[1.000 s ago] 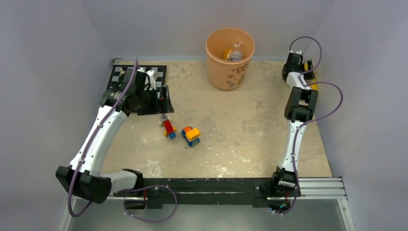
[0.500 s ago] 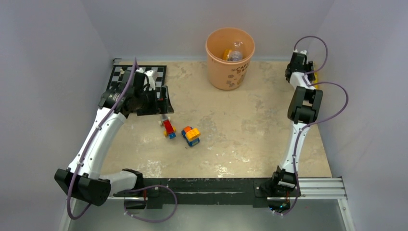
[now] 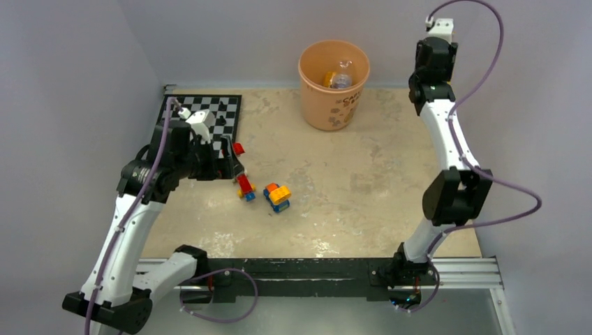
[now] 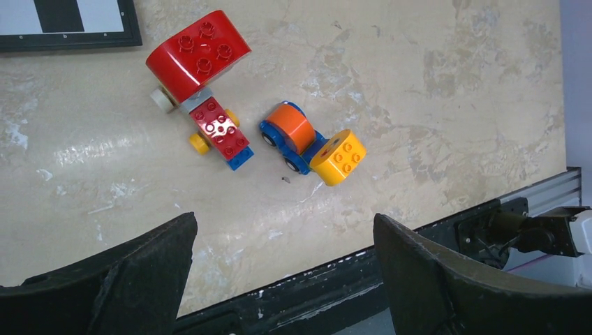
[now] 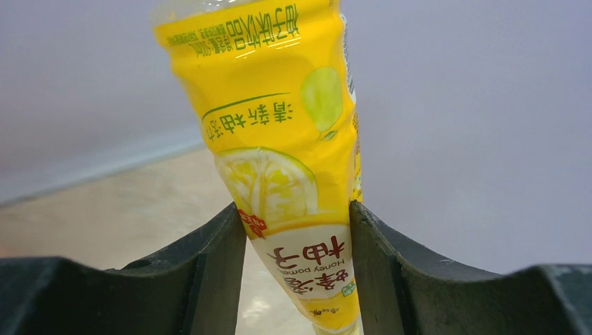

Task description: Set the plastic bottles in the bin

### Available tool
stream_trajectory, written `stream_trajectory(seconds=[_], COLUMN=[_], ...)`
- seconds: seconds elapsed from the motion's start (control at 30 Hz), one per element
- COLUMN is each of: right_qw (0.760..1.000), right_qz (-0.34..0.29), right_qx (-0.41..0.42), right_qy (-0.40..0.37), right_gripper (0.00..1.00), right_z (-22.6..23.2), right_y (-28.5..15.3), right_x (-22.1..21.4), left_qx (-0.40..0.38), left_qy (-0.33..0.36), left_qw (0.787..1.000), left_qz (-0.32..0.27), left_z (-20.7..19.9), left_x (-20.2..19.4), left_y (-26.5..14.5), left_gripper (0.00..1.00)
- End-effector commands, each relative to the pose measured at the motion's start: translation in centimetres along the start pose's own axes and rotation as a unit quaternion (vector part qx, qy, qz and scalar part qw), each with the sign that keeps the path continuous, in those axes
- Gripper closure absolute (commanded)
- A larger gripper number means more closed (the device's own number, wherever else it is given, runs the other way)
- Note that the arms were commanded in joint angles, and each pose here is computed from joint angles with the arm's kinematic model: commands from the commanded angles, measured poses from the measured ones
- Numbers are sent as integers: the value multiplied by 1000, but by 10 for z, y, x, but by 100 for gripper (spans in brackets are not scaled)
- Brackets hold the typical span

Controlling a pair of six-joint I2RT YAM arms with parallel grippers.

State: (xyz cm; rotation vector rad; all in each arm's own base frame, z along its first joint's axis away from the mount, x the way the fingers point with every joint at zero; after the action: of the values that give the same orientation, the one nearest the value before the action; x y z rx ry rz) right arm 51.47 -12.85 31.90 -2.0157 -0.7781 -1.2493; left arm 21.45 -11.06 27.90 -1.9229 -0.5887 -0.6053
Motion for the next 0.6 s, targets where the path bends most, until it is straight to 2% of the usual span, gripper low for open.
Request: stream_trajectory(seconds=[0.0,0.2,0.33,0.57], right_qw=[981,927,902,839], right_qz=[-112,-223,-243,-283], right_qx=[123,249,296,371], right_qy=[105,171,200,281], right_gripper=[59,58,57,53], right_z=[29,77,121,190], right_y=[-91,-181,-197,-215], right_x=[98,185,203,207], left_qx=[-4,1,4,15], left_qy=[2,3,1,-3], left_qw=[1000,999,999,999], left_qz=[-23,-37,-42,-46], left_z=[0,4,6,11], left_x=[-5,-15,-21,-31], left_y=[-14,-30,-37,-45], left_gripper=[0,0,0,0])
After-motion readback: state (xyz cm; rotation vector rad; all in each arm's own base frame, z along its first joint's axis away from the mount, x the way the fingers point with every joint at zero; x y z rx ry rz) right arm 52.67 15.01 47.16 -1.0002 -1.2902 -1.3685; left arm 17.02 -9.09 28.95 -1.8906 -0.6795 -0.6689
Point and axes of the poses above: each gripper's point midway between its finger pads, its own y axis out along the fingers, its own z axis along the line the jaws close on, x = y × z, the point moved 1 cm from there along -y, back along the fingers
